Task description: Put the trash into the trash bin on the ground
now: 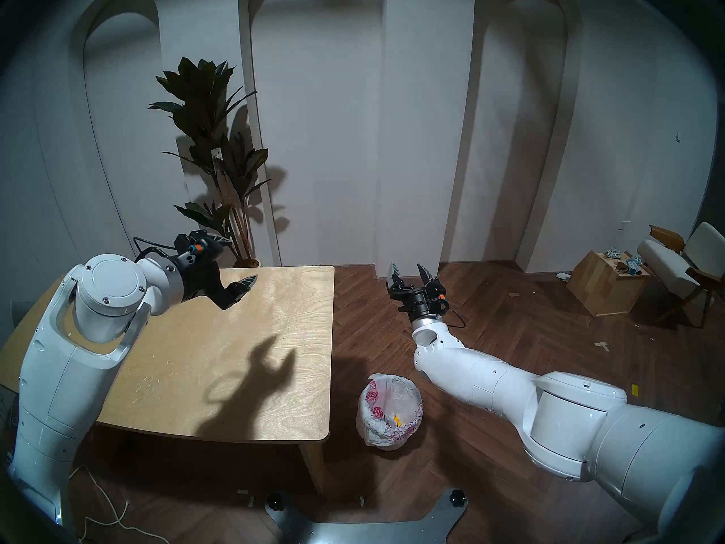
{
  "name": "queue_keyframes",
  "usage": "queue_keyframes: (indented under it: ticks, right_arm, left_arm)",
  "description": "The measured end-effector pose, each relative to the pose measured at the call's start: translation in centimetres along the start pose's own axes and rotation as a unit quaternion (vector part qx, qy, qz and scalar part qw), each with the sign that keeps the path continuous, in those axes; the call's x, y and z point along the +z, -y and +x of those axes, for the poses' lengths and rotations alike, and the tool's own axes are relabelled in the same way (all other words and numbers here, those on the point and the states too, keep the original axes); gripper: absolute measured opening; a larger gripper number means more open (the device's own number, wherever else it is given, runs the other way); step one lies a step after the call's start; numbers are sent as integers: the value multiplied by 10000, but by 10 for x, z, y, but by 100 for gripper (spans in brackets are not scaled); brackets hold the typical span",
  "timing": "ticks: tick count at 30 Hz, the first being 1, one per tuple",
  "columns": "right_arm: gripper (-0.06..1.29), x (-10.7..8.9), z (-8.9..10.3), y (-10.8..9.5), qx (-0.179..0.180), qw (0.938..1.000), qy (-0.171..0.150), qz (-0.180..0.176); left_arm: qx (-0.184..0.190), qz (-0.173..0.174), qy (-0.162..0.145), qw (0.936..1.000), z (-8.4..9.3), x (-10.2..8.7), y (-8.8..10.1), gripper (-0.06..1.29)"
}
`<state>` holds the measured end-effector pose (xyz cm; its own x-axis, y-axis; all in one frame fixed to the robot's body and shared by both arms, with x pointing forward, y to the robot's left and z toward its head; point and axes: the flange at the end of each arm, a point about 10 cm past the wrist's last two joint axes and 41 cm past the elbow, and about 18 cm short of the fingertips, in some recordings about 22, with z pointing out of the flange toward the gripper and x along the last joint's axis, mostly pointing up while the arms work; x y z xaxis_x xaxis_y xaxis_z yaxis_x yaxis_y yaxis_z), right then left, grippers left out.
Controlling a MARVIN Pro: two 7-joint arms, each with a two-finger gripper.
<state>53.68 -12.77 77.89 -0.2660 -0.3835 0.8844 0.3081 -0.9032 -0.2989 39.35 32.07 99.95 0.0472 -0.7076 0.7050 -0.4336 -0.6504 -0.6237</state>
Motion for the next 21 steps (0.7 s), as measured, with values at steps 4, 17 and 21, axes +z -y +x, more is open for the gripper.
queue_keyframes:
  ticks: [4,17,21]
  right_arm:
    - [122,-1,-1,5,66,10000,-3,63]
    - [122,-4,-1,15,223,9995,-23,201]
    - [122,-5,-1,17,257,9994,-29,231]
  left_arm:
    - [-58,143,72,9999,-6,3,8,124]
    - [-212,531,230,9981,-21,11,29,124]
    - [-246,609,252,9975,-23,13,32,124]
